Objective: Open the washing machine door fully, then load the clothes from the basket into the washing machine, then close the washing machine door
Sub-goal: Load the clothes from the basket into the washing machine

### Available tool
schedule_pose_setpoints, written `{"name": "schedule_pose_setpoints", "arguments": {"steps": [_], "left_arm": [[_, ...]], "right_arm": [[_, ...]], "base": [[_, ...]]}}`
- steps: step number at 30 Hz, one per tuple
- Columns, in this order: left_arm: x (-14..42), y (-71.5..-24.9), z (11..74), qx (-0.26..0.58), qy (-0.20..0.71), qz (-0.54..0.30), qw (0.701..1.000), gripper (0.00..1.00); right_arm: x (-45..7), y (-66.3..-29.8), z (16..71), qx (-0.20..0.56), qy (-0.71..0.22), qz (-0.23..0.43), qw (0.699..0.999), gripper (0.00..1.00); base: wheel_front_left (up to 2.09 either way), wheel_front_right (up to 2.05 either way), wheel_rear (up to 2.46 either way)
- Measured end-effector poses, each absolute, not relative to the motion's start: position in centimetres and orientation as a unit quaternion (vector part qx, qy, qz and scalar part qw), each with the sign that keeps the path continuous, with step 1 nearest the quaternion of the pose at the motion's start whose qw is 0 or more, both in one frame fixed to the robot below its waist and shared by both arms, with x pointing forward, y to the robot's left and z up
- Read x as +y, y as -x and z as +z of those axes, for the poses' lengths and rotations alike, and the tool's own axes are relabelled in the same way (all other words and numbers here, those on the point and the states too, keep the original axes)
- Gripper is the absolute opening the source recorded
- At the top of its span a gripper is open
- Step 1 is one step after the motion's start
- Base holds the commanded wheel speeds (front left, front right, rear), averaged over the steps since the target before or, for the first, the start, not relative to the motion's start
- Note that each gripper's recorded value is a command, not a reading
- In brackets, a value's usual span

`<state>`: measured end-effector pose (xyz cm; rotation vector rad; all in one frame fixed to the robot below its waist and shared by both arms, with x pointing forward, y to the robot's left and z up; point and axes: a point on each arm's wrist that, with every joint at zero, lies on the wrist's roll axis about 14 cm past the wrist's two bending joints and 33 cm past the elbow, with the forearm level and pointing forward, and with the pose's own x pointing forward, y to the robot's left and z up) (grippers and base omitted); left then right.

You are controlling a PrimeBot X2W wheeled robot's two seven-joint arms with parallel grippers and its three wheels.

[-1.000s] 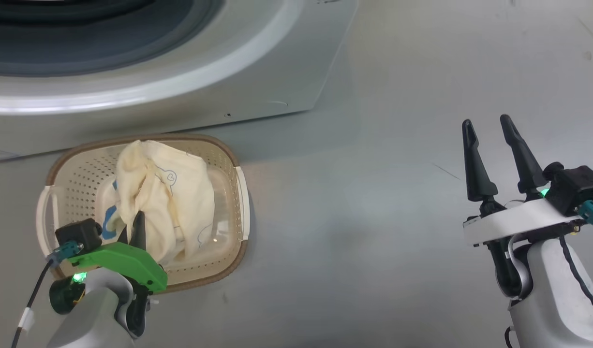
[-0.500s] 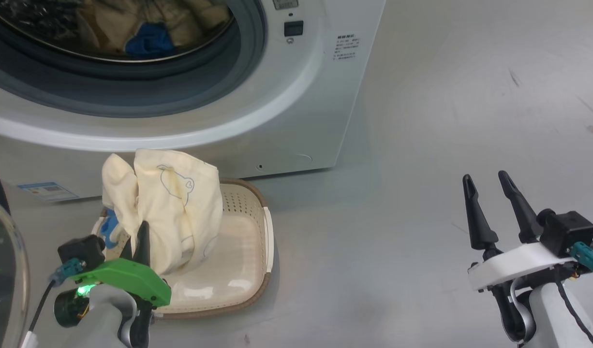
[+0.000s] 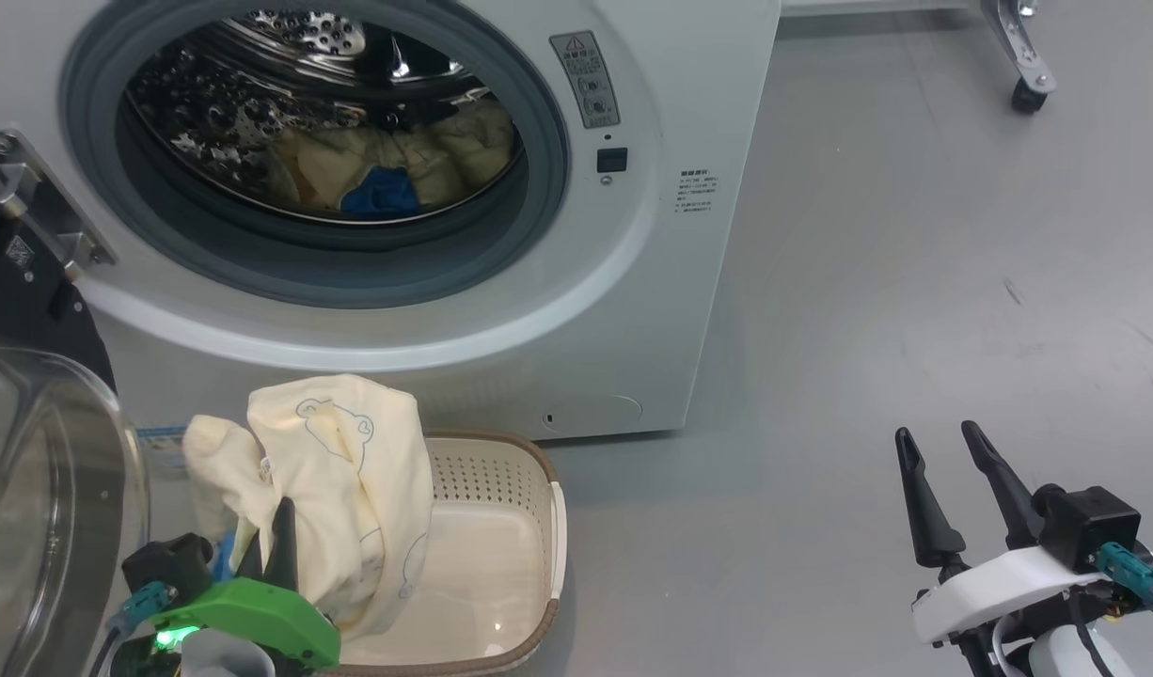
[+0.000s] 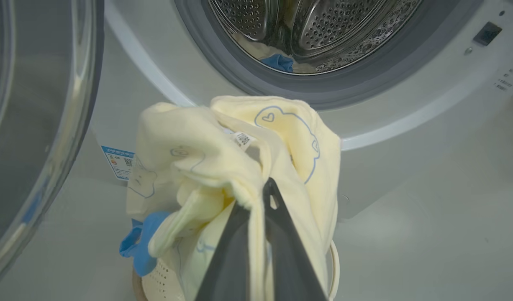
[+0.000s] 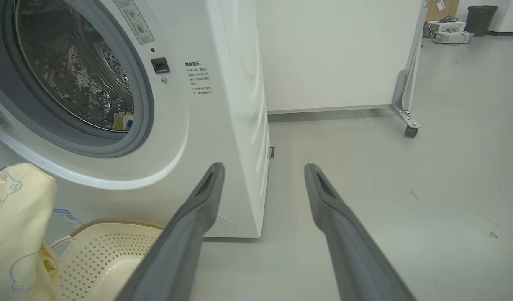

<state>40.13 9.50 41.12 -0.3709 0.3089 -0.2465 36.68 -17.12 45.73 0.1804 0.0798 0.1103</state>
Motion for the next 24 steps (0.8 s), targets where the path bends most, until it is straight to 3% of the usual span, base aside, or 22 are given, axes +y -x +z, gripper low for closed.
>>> {"name": "schedule_pose_setpoints", "arguments": {"steps": [11,24], "left_arm": [[10.1,-38.2,44.9,0.089,0.174,-0.122,0.973,0.00],[10.3,-37.1,45.9,0.070,0.174,-0.120,0.975,0.00]], "right_arm": [[-16.6,-35.3,47.7,0.012,-0.086,0.069,0.994,1.00],[-16.7,-34.8,48.4,0.000,-0.087,0.068,0.994,1.00]], "base": [[0.00,0.00,0.00],[0.00,0.00,0.00]]}}
